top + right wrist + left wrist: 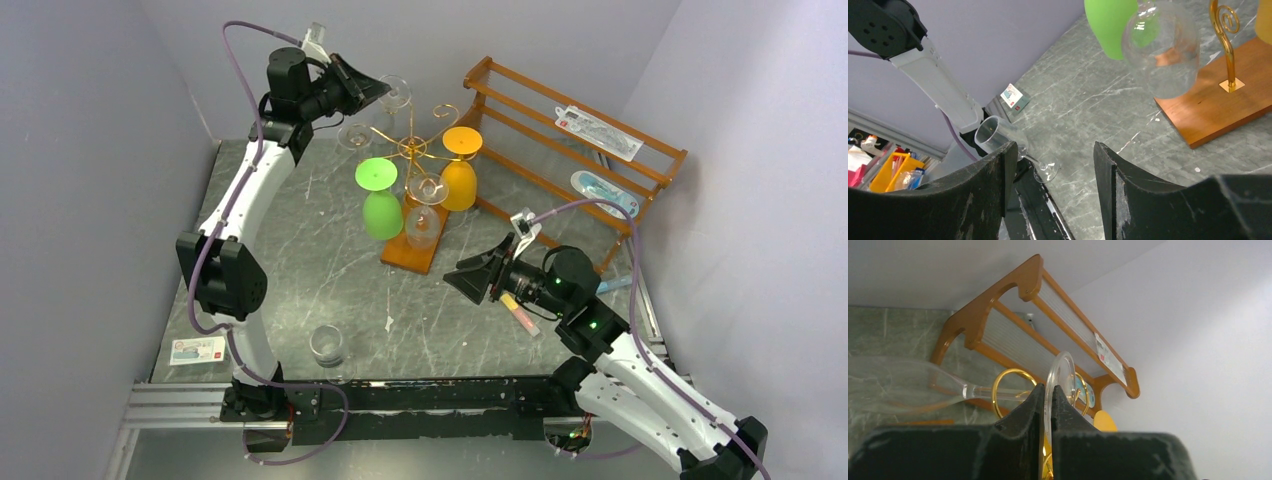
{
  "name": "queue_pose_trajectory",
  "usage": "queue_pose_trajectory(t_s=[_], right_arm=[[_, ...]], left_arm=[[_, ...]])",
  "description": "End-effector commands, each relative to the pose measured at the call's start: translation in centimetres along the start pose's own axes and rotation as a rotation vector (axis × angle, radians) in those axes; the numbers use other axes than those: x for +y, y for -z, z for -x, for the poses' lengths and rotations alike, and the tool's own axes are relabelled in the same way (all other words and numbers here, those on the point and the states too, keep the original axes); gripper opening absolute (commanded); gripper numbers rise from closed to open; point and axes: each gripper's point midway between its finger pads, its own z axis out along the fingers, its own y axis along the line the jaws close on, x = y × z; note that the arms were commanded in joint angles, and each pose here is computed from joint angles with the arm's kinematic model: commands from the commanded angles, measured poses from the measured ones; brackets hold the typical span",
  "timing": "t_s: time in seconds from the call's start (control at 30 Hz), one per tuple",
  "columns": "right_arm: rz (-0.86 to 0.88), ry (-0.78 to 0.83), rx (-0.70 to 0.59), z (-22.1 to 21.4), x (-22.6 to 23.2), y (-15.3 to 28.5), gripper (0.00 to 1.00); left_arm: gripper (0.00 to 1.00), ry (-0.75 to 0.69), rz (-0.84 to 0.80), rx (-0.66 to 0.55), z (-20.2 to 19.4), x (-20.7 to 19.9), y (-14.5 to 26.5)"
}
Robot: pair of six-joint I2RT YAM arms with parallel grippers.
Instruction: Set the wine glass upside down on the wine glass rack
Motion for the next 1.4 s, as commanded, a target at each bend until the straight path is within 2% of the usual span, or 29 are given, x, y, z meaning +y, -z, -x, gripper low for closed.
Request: queue_pose_trajectory(t_s=[0.0, 0.23, 0.57, 1.0, 1.13, 1.27, 1.37], right_arm=[[-0.009, -0.007, -0.036, 1.4, 0.4, -0.1, 0.61], [-0.039, -0.037, -0.03, 0.9, -0.3, -0.2, 0.61], [-0.074, -0.068, -0.039, 1.0, -0.9, -0.3, 0.61], [-0.176, -0.112, -0.041, 1.2, -2.3, 0.1, 0.61], [-0.205, -0.143, -0.001, 0.5, -2.7, -0.1, 0.62], [-0.209, -0.178, 0.047, -0.2, -2.8, -0.6, 0.62], [-0.216, -0.196, 0.063, -0.6, -3.0, -1.0, 0.62]], left_arm=[[0.05, -0.055, 0.016, -0.018, 0.5, 0.4, 0.7], [0.05, -0.073, 0.088, -0.027, 0.4, 2.3, 1.1], [0.24, -0.095, 0.127, -0.033, 0.1, 3.5, 1.4], [0.46, -0.183, 0.152, -0.096, 2.4, 1.7, 3.3], [0.5, -0.247, 0.197, -0.098, 3.4, 1.6, 5.6], [0.66, -0.36, 0.3, -0.181, 4.4, 1.1, 10.7], [0.77, -0.435, 0.391, -0.194, 3.8, 1.4, 14.3]])
